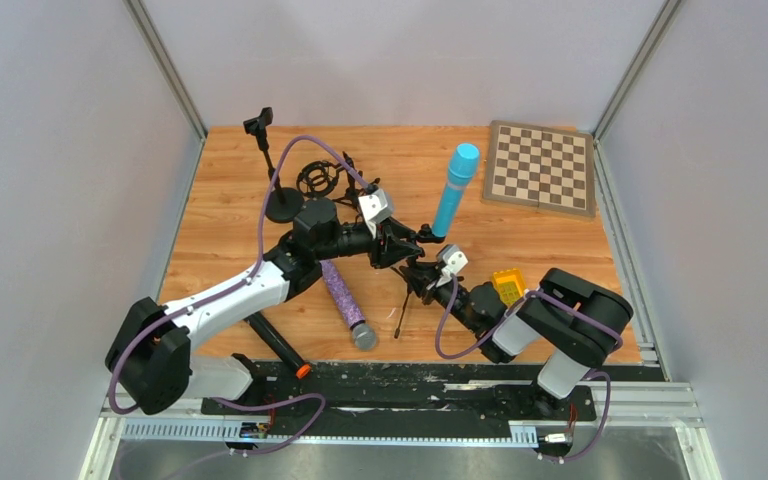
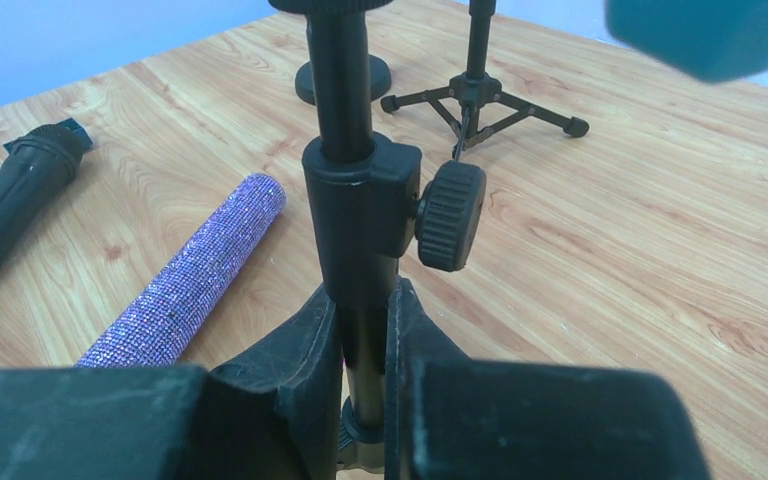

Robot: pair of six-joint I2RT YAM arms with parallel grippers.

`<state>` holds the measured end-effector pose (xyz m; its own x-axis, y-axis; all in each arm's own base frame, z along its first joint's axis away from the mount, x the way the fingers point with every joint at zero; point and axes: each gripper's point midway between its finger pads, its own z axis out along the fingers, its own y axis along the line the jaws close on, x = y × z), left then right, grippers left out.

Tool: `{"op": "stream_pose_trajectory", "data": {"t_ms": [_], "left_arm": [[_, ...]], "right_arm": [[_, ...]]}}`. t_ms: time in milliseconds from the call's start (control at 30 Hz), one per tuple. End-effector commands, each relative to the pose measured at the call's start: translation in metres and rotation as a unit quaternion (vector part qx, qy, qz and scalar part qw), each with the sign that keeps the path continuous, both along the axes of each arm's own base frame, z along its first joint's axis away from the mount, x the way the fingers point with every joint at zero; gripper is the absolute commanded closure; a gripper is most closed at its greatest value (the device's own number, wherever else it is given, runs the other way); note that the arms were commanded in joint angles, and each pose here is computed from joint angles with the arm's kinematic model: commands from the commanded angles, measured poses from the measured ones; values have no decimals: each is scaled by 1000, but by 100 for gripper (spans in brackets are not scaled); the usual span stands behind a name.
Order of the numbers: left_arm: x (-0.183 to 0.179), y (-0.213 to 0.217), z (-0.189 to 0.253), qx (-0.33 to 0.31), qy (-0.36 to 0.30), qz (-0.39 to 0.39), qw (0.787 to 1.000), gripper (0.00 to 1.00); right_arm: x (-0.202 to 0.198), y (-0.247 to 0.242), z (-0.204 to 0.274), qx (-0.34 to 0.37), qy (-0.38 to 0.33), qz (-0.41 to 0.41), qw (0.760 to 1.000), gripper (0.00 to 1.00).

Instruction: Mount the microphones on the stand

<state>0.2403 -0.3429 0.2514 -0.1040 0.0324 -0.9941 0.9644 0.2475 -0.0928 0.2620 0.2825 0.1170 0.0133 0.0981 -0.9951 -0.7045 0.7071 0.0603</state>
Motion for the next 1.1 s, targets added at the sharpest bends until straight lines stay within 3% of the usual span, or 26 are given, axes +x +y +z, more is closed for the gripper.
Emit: {"op": "stream_pose_trajectory", "data": {"t_ms": [0,267,600,767,1033,1067], "left_arm": [[-37,27,198,-182,-258,-12,949,100],[-35,29,196,-168,-256,-5,952,100],[-15,12,144,-116,-215,-8,970,97],[-8,8,115,-80,-194,-8,978,84],[-3,4,82,-50,-173,-13,983,40],[-4,4,83,-51,-172,-13,984,31]], "right_arm": [[15,-34,-10,36,27,-86,995,100],[16,-34,-12,36,31,-88,995,100],[14,-39,-14,39,37,-97,994,100],[14,-43,-17,41,44,-105,993,100],[16,-44,-21,41,49,-111,992,100],[16,-44,-22,40,50,-112,992,100]]}}
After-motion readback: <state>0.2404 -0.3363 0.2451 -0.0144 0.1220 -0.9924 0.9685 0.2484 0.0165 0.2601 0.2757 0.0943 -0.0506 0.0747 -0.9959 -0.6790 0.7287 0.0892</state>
